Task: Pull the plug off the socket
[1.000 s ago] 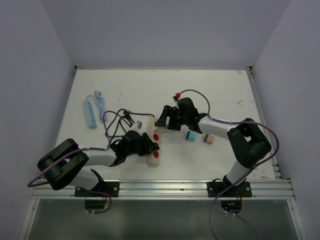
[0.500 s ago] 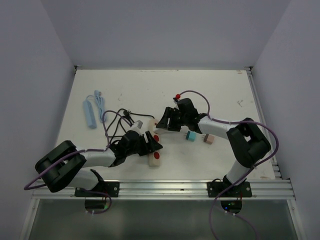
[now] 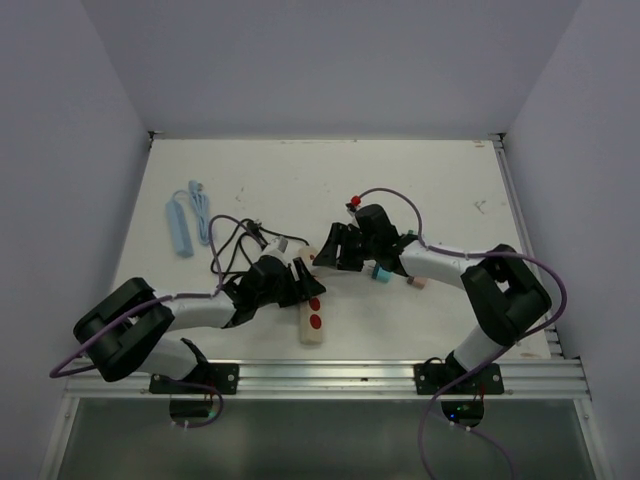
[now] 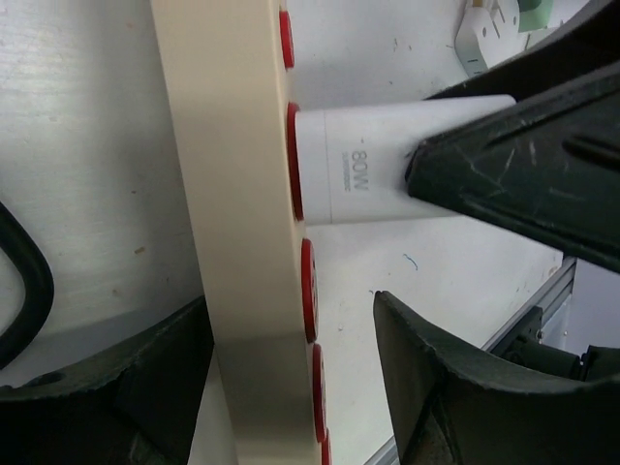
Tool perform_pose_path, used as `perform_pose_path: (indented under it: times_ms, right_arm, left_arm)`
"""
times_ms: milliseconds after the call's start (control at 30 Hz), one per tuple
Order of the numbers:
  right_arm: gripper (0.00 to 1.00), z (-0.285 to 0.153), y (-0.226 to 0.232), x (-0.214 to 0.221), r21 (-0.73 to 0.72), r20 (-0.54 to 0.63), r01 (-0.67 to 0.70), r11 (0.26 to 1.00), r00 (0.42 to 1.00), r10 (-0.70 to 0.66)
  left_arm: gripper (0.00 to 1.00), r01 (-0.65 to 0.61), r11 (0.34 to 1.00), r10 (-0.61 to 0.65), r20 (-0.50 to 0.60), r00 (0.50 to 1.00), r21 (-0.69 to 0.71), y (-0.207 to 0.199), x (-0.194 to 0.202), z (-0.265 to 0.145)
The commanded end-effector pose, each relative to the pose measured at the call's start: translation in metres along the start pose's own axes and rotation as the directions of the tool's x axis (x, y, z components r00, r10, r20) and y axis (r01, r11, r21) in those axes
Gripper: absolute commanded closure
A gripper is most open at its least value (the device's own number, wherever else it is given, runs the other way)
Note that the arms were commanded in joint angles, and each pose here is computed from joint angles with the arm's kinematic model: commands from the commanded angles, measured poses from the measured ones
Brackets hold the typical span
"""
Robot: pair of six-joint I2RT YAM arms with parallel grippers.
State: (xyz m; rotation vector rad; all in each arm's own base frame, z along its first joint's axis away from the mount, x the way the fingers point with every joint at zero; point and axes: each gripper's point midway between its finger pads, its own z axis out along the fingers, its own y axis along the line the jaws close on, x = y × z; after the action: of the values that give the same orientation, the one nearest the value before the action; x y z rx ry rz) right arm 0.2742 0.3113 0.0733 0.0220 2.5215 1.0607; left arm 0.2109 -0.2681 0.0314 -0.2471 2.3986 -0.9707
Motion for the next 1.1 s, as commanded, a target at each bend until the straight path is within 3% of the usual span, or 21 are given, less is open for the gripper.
perform_pose_path:
  times_ms: [0,167,267,367,400,600,1067]
  right_arm:
    - [1.0,-0.016,0.031,-0.009,-0.099,0.038,0.021,0.995,0.999,-0.017]
    - [1.0,-0.017,0.038,-0.007,-0.119,0.039,0.014,0.993,0.999,-0.01]
    - [1.0,-0.017,0.038,-0.008,-0.117,0.042,0.007,0.993,0.999,-0.002]
    - [1.0,-0.017,0.039,-0.008,-0.121,0.039,0.003,0.993,0.999,0.002]
    - [1.0,-0.017,0.039,-0.007,-0.12,0.038,0.003,0.993,0.999,0.002]
    - [1.0,-0.02,0.041,-0.008,-0.126,0.043,0.01,0.992,0.999,-0.005]
    - [1.0,-0.027,0.023,-0.004,-0.167,0.064,0.011,0.986,0.998,0.0]
  left_arm:
    - [0.3,-0.06,0.976,0.046,-0.07,0.996,-0.21,0.056,0.02,0.0]
    - [0.37,-0.052,0.977,0.034,-0.09,0.995,-0.205,0.055,0.024,0.005]
    - [0.46,-0.048,0.975,0.027,-0.098,0.995,-0.218,0.06,0.027,0.006]
    - [0.59,-0.048,0.973,0.024,-0.106,0.994,-0.227,0.064,0.03,0.005]
    - [0.68,-0.048,0.972,0.024,-0.106,0.994,-0.229,0.064,0.031,0.004]
    - [1.0,-0.028,0.963,-0.002,-0.113,0.994,-0.27,0.074,0.035,0.002]
    - [1.0,0.029,0.936,-0.062,-0.083,0.995,-0.351,0.094,0.039,-0.008]
